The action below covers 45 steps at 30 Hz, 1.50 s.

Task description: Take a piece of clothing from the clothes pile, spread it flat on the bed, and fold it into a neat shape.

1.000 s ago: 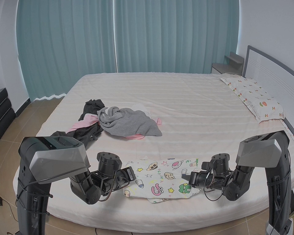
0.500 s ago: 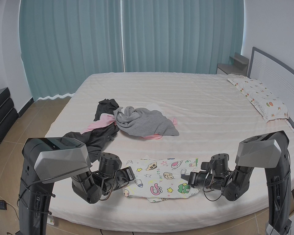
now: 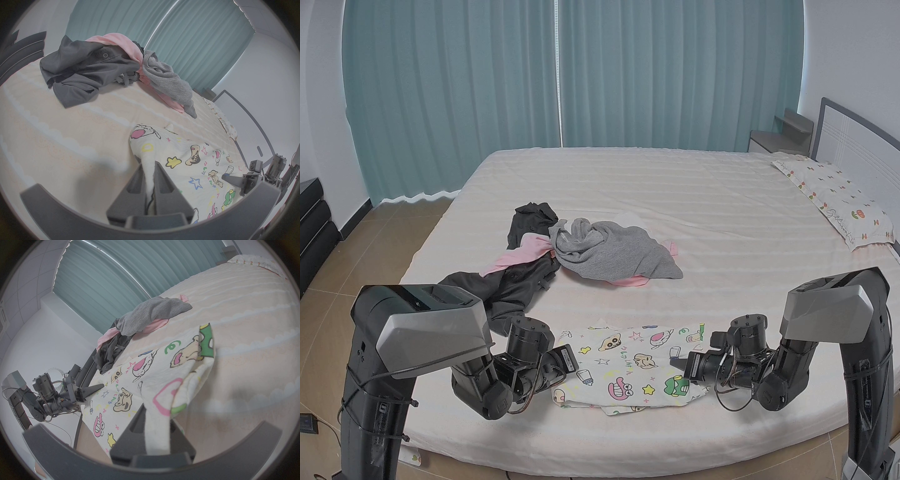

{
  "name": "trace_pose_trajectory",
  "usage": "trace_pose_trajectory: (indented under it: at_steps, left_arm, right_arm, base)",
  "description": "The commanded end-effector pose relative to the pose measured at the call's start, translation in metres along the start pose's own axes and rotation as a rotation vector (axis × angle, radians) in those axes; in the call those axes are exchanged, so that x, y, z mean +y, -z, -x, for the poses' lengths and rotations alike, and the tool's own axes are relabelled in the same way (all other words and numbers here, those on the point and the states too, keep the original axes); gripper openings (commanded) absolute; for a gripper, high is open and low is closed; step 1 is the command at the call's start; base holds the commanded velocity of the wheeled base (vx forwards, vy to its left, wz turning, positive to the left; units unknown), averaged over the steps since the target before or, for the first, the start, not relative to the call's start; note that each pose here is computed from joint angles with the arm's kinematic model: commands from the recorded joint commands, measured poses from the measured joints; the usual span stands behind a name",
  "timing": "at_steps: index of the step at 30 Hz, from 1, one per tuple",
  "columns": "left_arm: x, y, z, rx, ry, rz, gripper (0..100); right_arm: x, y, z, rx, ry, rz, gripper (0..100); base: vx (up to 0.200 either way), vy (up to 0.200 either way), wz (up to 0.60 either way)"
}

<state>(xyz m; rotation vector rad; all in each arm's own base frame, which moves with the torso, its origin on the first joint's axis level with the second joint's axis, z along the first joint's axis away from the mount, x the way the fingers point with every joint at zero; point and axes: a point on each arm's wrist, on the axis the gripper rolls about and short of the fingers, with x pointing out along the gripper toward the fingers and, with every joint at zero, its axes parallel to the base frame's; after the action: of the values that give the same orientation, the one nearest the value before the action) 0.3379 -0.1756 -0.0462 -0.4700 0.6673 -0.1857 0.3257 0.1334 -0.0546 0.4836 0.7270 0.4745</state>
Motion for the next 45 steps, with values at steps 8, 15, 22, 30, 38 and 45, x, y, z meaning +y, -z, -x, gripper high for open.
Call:
trace_pose_trajectory:
  at_steps: [8, 15, 22, 30, 38, 45]
  left_arm:
    - [0.006, 0.005, -0.003, 0.012, -0.015, 0.000, 0]
    - [0.009, 0.009, -0.008, -0.015, 0.005, 0.004, 0]
    - [0.012, 0.010, -0.007, -0.023, -0.019, -0.012, 100]
    - [0.018, 0.002, -0.007, -0.047, -0.027, 0.022, 100]
    - [0.016, -0.035, 0.004, -0.179, 0.025, 0.142, 100]
    - [0.005, -0.063, 0.029, -0.209, 0.025, 0.124, 100]
  right_arm:
    - [0.000, 0.000, -0.001, -0.002, -0.002, 0.001, 0]
    - [-0.001, 0.002, -0.002, 0.004, 0.002, -0.001, 0]
    - [-0.002, 0.003, -0.001, 0.016, 0.011, -0.004, 0]
    - [-0.003, 0.002, 0.001, -0.005, 0.033, -0.003, 100]
    - [-0.009, 0.004, 0.043, 0.027, 0.104, -0.016, 100]
    - [-0.009, 0.015, 0.061, 0.109, 0.059, 0.057, 100]
  base:
    - [0.000, 0.000, 0.00]
    - [0.000, 0.000, 0.00]
    - [0.000, 0.000, 0.00]
    - [0.000, 0.000, 0.00]
    - [0.000, 0.000, 0.00]
    - [0.000, 0.000, 0.00]
